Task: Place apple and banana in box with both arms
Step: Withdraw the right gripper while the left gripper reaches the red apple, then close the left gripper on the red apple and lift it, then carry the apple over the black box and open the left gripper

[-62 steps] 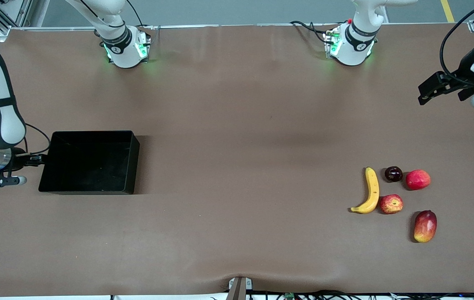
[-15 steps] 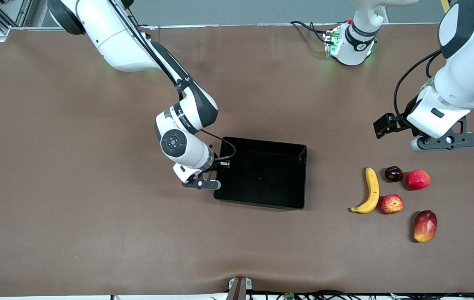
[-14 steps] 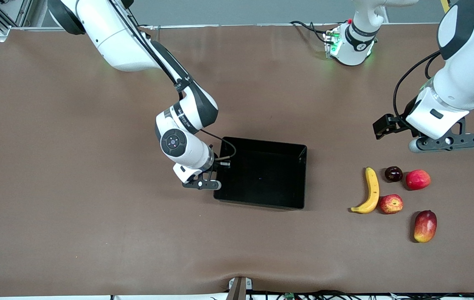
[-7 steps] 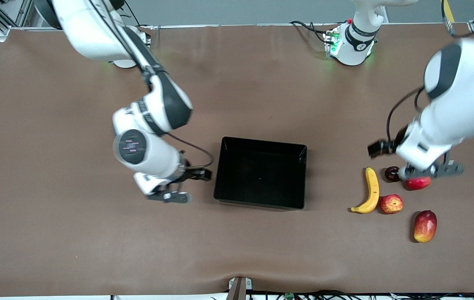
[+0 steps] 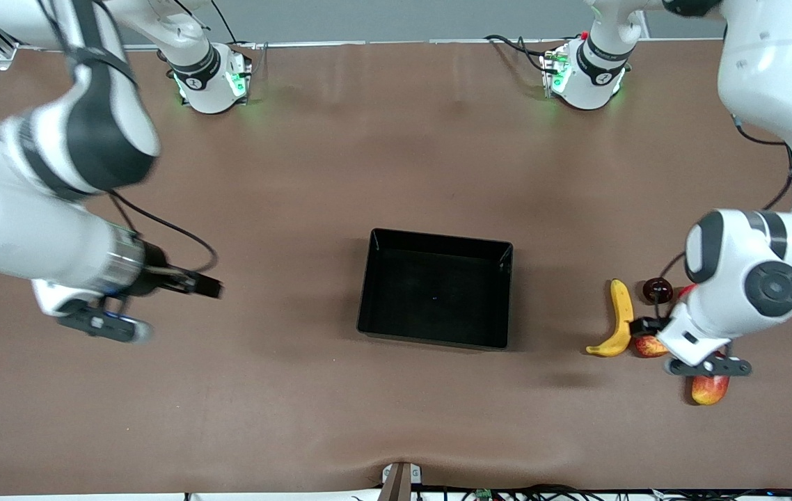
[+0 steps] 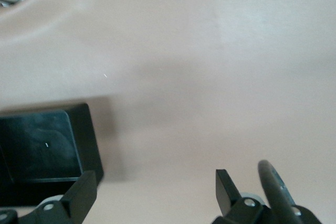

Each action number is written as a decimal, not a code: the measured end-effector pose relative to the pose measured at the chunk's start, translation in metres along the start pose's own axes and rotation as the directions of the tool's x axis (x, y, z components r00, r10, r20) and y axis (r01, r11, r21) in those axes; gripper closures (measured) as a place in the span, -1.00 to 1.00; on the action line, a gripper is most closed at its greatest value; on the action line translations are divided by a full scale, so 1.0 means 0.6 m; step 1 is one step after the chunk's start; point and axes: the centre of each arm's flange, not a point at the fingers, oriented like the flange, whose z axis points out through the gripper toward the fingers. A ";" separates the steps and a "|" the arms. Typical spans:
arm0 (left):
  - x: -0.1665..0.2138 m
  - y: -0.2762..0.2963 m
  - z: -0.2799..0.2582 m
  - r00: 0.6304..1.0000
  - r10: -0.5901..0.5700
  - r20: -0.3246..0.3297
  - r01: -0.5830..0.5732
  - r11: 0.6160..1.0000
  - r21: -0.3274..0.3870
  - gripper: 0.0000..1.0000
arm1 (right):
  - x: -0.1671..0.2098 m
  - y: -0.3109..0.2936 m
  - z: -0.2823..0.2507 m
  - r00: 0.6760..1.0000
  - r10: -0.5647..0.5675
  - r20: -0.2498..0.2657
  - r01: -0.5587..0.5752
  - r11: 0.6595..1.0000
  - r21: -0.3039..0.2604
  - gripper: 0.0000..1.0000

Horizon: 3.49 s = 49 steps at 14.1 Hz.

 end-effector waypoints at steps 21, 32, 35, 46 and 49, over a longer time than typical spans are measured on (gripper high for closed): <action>0.017 -0.005 0.018 0.999 -0.034 0.017 0.036 0.996 -0.079 -0.38 | -0.165 0.338 -0.223 0.989 -0.111 -0.093 0.095 0.982 -0.161 -1.00; -0.122 0.505 -0.183 0.996 -0.063 0.056 0.067 0.995 -0.080 -0.37 | -0.173 0.301 -0.227 0.975 -0.205 -0.081 0.190 0.967 -0.169 -1.00; -0.172 0.623 -0.136 0.996 -0.066 0.063 0.072 0.994 -0.083 -0.37 | -0.172 0.304 -0.228 0.960 -0.270 -0.073 0.255 0.952 -0.167 -1.00; -0.216 0.660 0.074 0.992 -0.058 0.110 0.068 0.994 -0.089 -0.37 | -0.171 0.307 -0.228 0.959 -0.275 -0.072 0.261 0.952 -0.159 -1.00; -0.214 0.654 0.076 0.989 -0.095 0.115 0.105 0.991 -0.084 -0.69 | -0.171 0.308 -0.228 0.959 -0.274 -0.072 0.260 0.953 -0.157 -1.00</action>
